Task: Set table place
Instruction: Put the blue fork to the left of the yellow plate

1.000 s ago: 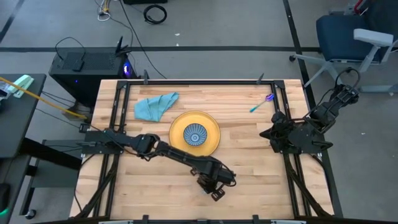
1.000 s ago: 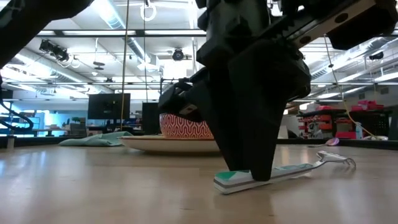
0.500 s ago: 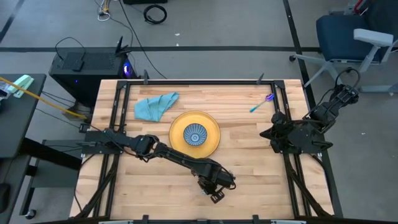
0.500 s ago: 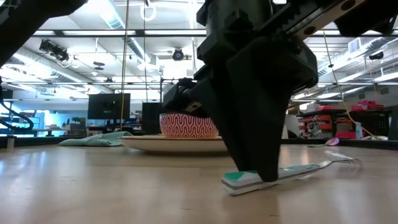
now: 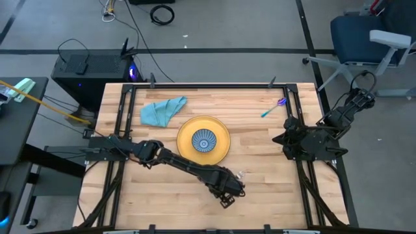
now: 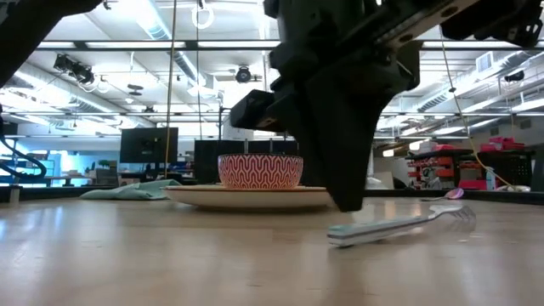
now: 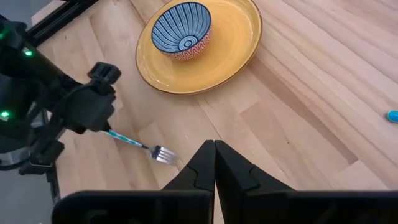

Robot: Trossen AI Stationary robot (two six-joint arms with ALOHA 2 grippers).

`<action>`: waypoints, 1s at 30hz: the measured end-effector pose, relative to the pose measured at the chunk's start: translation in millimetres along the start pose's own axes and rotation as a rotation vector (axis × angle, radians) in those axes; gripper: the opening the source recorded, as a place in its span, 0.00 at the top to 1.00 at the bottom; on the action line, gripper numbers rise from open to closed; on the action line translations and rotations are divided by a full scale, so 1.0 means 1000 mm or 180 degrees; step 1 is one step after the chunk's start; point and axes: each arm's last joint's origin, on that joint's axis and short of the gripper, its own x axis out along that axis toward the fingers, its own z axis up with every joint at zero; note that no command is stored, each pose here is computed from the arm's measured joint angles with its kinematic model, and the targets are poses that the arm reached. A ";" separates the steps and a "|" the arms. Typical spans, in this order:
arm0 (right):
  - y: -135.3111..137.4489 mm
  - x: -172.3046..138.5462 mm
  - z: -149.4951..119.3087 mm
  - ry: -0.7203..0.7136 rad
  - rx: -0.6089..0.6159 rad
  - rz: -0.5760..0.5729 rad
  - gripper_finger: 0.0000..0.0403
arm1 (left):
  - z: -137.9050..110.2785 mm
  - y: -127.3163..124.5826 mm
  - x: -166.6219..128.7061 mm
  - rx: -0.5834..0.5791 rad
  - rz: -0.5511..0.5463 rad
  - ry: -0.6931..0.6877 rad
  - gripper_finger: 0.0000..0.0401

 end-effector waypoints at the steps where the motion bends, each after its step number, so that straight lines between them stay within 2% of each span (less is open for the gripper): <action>1: 0.000 0.000 0.000 0.0005 -0.0007 -0.0011 0.97 | -0.002 0.000 0.000 0.0005 0.0030 0.0007 0.98; 6: -0.001 0.000 -0.001 0.0016 -0.0024 -0.0034 0.97 | -0.008 0.000 0.000 0.0068 0.0252 -0.0113 0.99; 12: -0.003 0.000 -0.001 0.0035 -0.0043 -0.0076 0.97 | -0.008 -0.002 0.000 0.0087 0.0217 -0.0163 0.93; 17: -0.003 0.000 -0.001 0.0036 -0.0047 -0.0077 0.97 | -0.001 -0.005 -0.001 0.0050 0.0040 -0.0243 0.88; 22: -0.003 0.000 -0.001 0.0037 -0.0051 -0.0079 0.97 | 0.009 -0.007 -0.003 0.0014 -0.0231 -0.0254 0.88; 30: -0.003 0.000 -0.001 0.0038 -0.0053 -0.0081 0.97 | 0.024 -0.003 -0.018 0.0016 -0.0344 -0.0386 0.86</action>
